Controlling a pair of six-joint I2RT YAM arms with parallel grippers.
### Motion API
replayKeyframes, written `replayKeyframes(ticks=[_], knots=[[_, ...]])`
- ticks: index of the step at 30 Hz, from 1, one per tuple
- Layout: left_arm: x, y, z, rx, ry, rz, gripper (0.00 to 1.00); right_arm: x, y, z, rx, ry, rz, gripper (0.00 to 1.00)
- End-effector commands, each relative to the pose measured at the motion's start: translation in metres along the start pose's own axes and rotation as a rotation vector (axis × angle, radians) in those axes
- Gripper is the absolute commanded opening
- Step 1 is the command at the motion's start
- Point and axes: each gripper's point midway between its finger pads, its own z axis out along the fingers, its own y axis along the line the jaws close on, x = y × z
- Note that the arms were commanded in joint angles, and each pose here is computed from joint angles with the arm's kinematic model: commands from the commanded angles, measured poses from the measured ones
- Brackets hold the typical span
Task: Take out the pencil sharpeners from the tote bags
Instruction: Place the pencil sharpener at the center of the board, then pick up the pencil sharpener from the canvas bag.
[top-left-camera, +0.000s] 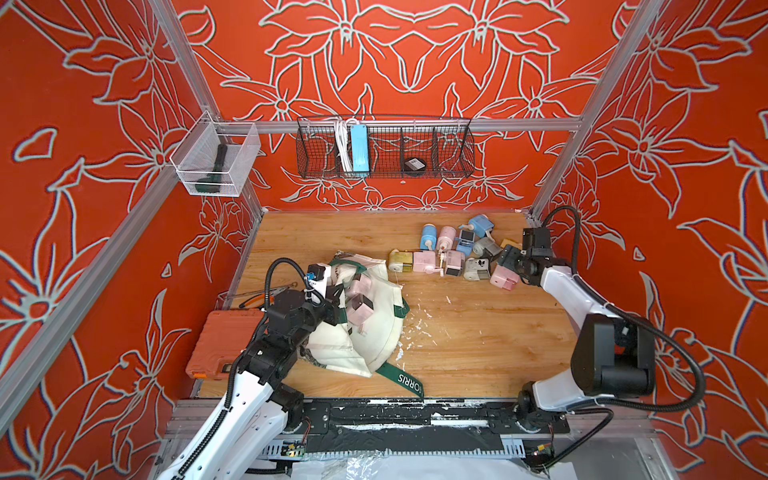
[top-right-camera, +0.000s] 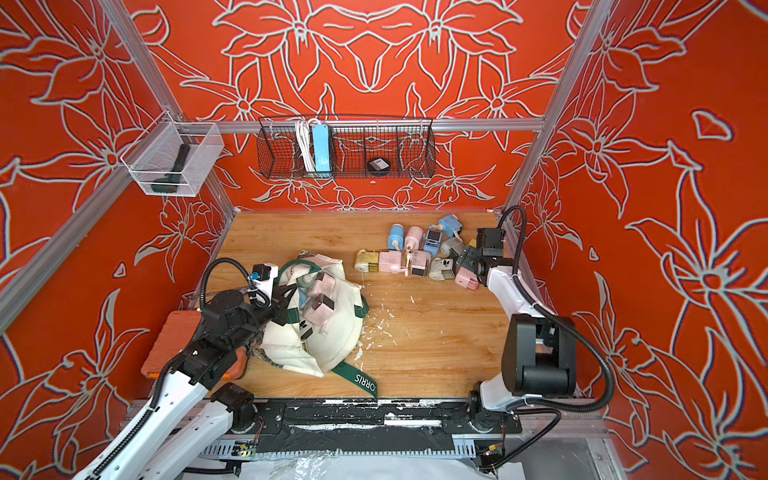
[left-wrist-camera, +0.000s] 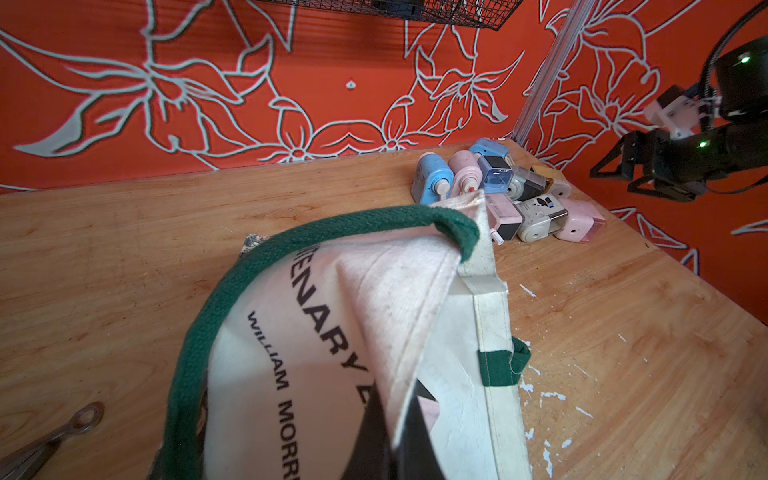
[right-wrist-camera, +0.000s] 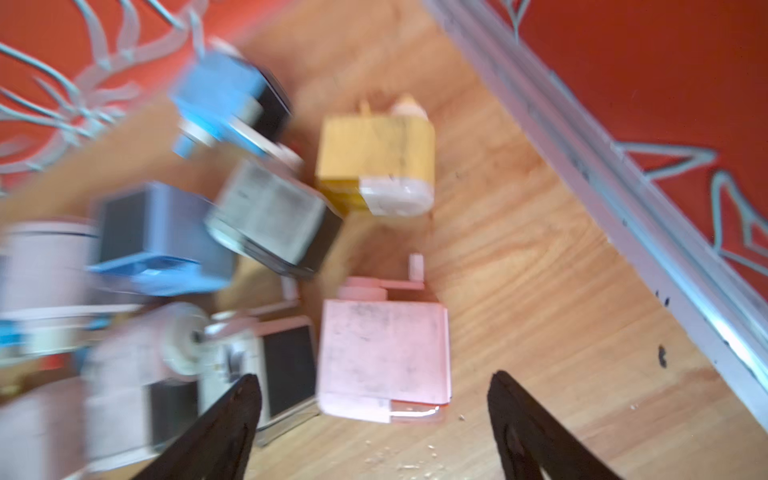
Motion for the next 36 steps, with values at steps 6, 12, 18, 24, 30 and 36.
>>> replayKeyframes(ticks=[6, 12, 18, 24, 30, 36], knots=[[-0.010, -0.003, -0.004, 0.008, -0.034, 0.003, 0.00, 0.030, 0.111, -0.088, -0.437, -0.068, -0.116, 0.83], [-0.010, -0.003, -0.005, 0.003, -0.036, 0.003, 0.00, 0.098, 0.183, -0.163, -0.842, -0.031, -0.316, 0.82], [-0.010, -0.002, -0.004, -0.002, -0.034, 0.003, 0.00, 0.175, 0.234, -0.209, -1.086, 0.146, -0.414, 0.84], [-0.009, -0.001, -0.004, -0.007, -0.031, 0.003, 0.00, 0.247, 0.262, -0.211, -1.001, 0.452, -0.246, 0.85], [-0.009, -0.002, -0.004, -0.003, -0.030, 0.002, 0.00, 0.288, 0.287, -0.201, -0.927, 0.537, -0.206, 0.89], [-0.010, -0.002, -0.005, -0.002, -0.035, 0.002, 0.00, 0.295, 0.312, -0.181, -0.869, 0.568, -0.077, 0.94]])
